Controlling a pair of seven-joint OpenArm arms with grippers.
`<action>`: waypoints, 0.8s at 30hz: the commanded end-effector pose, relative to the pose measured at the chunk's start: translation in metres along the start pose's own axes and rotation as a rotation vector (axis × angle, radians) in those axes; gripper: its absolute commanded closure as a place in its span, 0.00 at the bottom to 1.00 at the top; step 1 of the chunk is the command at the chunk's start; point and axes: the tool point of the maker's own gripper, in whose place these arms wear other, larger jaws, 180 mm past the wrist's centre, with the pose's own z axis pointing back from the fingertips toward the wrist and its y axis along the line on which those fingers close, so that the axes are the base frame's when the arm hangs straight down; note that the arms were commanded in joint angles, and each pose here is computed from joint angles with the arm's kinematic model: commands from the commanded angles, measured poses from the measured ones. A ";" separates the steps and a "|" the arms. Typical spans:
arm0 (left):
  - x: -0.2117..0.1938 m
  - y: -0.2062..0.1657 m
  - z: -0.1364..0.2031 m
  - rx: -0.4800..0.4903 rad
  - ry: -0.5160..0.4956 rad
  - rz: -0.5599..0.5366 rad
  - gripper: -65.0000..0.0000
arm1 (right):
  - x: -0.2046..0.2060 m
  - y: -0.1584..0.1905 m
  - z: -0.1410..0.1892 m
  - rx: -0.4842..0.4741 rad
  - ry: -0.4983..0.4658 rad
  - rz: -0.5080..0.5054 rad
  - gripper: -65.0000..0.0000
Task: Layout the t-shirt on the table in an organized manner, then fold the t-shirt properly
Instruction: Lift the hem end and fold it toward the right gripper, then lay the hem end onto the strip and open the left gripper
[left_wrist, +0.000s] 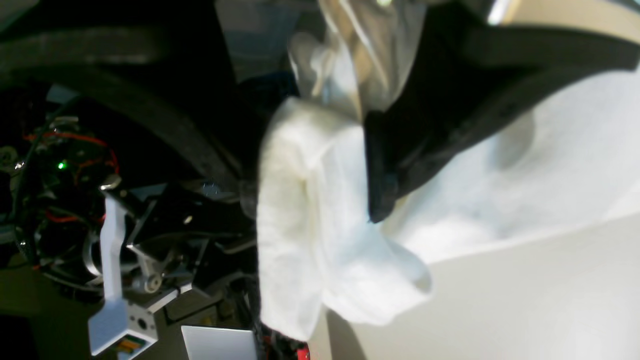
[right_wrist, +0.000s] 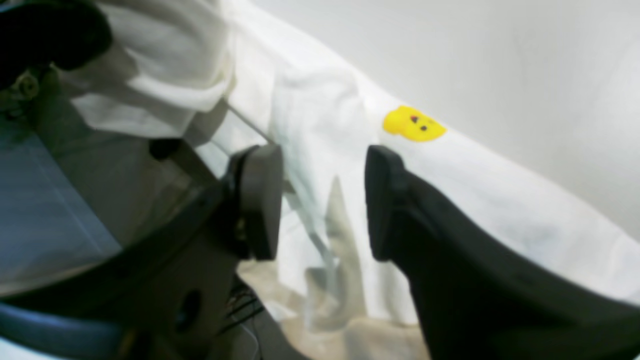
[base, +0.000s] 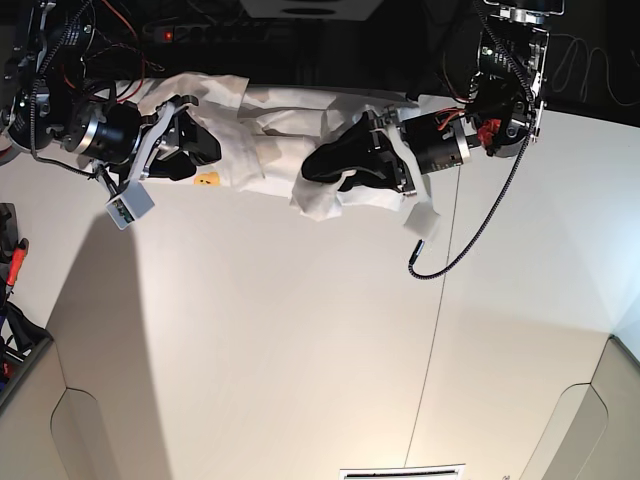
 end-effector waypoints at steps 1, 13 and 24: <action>0.013 -0.009 0.000 -0.033 -0.044 -0.017 0.55 | 0.013 0.001 0.004 0.004 -0.046 0.017 0.59; 0.011 -0.006 0.000 -0.020 -0.032 -0.025 0.46 | 0.013 0.001 0.004 0.004 -0.048 0.017 0.59; 0.016 -0.009 0.000 -0.034 -0.058 -0.016 0.42 | 0.013 0.001 0.004 0.004 -0.049 0.017 0.59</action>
